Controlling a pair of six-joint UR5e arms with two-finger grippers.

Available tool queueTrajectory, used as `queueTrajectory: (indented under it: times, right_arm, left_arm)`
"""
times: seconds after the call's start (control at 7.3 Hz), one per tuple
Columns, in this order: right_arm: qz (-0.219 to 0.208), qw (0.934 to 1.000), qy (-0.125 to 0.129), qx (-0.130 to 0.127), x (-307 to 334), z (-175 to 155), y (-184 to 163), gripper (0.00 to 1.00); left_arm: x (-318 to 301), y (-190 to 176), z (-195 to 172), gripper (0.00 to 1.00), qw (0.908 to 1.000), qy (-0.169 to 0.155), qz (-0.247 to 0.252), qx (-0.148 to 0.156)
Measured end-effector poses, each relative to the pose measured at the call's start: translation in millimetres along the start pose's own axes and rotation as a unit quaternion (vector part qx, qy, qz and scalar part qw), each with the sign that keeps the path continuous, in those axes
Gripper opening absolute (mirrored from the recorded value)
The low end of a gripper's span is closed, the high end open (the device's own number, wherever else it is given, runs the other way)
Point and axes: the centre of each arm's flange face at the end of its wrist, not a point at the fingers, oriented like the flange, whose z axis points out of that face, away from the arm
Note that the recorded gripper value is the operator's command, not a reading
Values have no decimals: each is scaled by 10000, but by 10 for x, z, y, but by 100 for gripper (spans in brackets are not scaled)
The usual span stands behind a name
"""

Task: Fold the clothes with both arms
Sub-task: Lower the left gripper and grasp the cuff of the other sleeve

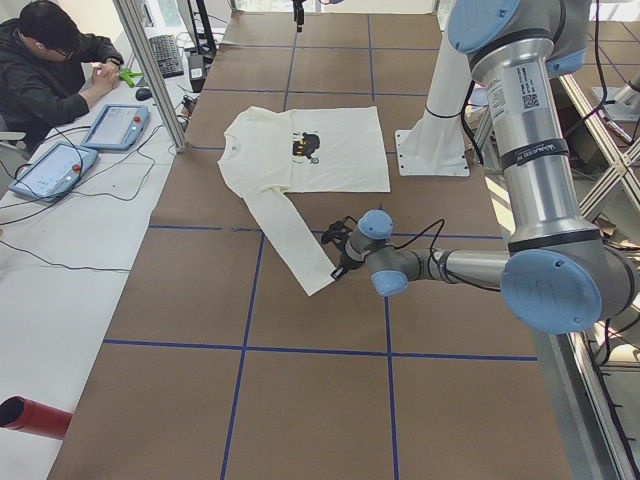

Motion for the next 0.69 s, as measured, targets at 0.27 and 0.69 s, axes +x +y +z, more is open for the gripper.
queueTrajectory:
  times: [0.27,0.69]
  right_arm:
    - [1,10000,-2,6,-4,-6,1,100]
    - [-11,10000,-8,23,-18,-24,1,100]
  left_arm:
    - [1,-26,-8,0,10000,-44,11,63]
    - [5,-140,-56,0,9998,-42,46,191]
